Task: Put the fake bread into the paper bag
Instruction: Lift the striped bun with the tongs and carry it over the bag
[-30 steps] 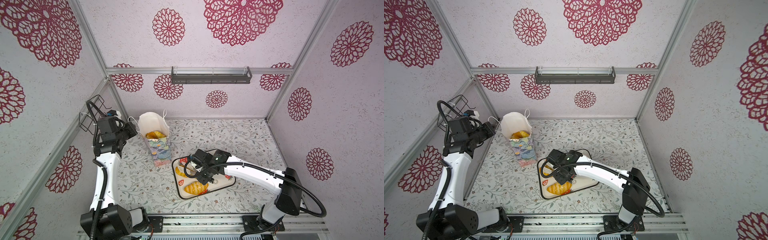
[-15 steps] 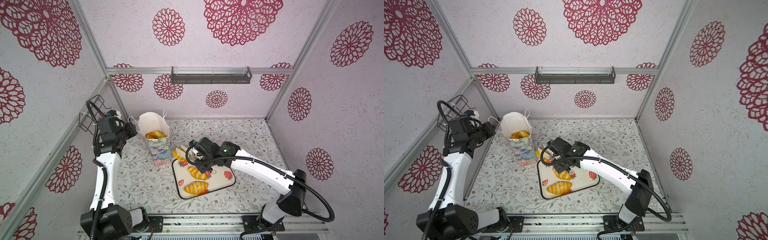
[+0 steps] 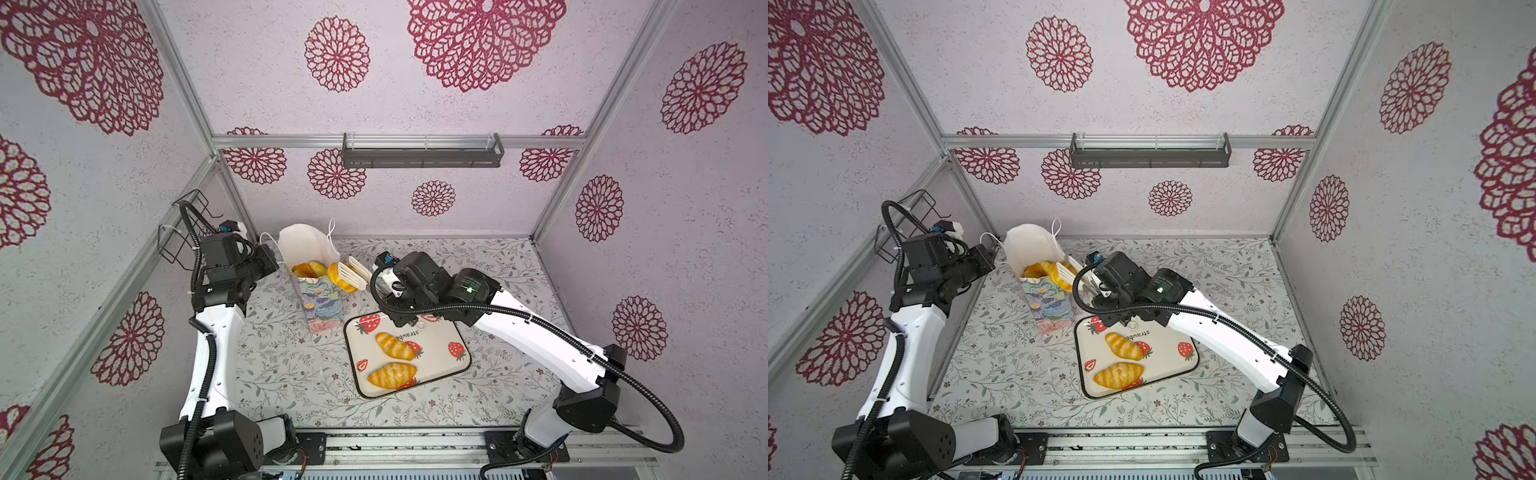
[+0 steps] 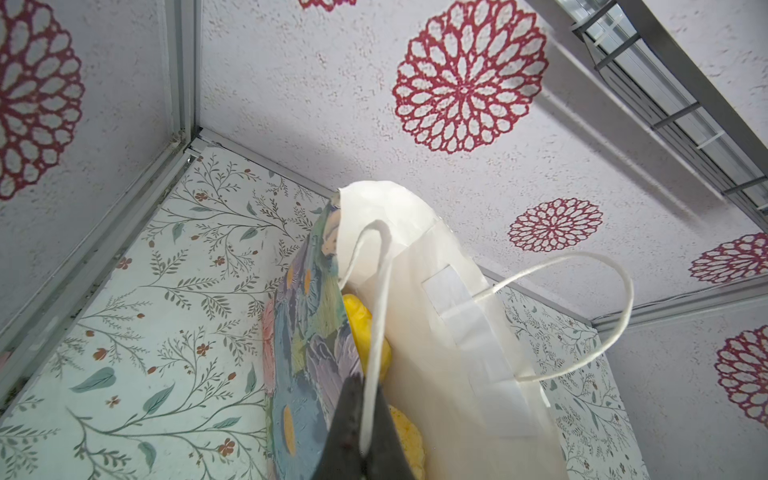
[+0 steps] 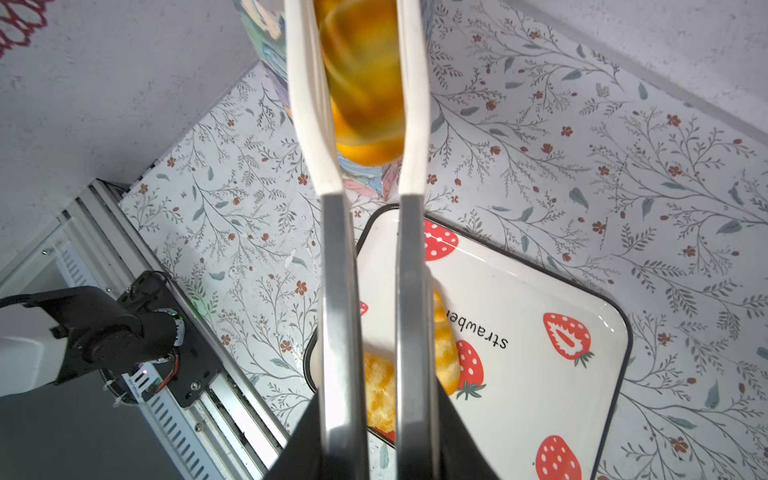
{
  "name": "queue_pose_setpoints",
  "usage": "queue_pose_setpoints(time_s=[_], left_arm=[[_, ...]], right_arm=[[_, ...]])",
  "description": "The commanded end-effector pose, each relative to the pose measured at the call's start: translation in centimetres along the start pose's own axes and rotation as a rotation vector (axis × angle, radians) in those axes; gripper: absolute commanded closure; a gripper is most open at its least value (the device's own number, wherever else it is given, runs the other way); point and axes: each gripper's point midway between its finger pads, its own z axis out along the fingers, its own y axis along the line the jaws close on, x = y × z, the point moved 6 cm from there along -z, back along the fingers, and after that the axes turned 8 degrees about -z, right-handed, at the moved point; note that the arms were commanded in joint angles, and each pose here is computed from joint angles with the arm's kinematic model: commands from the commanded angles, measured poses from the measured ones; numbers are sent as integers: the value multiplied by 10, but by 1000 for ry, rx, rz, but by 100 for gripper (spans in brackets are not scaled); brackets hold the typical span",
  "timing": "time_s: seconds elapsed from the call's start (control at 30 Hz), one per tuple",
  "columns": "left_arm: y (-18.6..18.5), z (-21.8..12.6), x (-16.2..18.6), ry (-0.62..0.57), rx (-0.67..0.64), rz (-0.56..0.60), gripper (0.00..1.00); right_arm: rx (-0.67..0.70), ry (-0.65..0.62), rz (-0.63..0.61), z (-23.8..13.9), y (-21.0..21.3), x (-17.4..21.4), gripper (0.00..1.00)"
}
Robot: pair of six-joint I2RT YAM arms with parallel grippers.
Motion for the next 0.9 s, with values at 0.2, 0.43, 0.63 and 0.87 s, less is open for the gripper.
queue_pose_setpoints(time_s=[0.2,0.43,0.63,0.87], left_arm=[[-4,-16,2,-33,-18,33,100],[-3,-26,9,-35,-25,44,100],[1,-29,21,-15,-19,47,100],[-4,-35,24,-11,22,63,100]], right_arm=[[5,-188,-9,-33,-2,-44,68],[-31,-260,-11,-37,4,-69,68],[-63,-291,-25,-33,10,-88,67],[-85,-314,-36,-24,15,-107,67]])
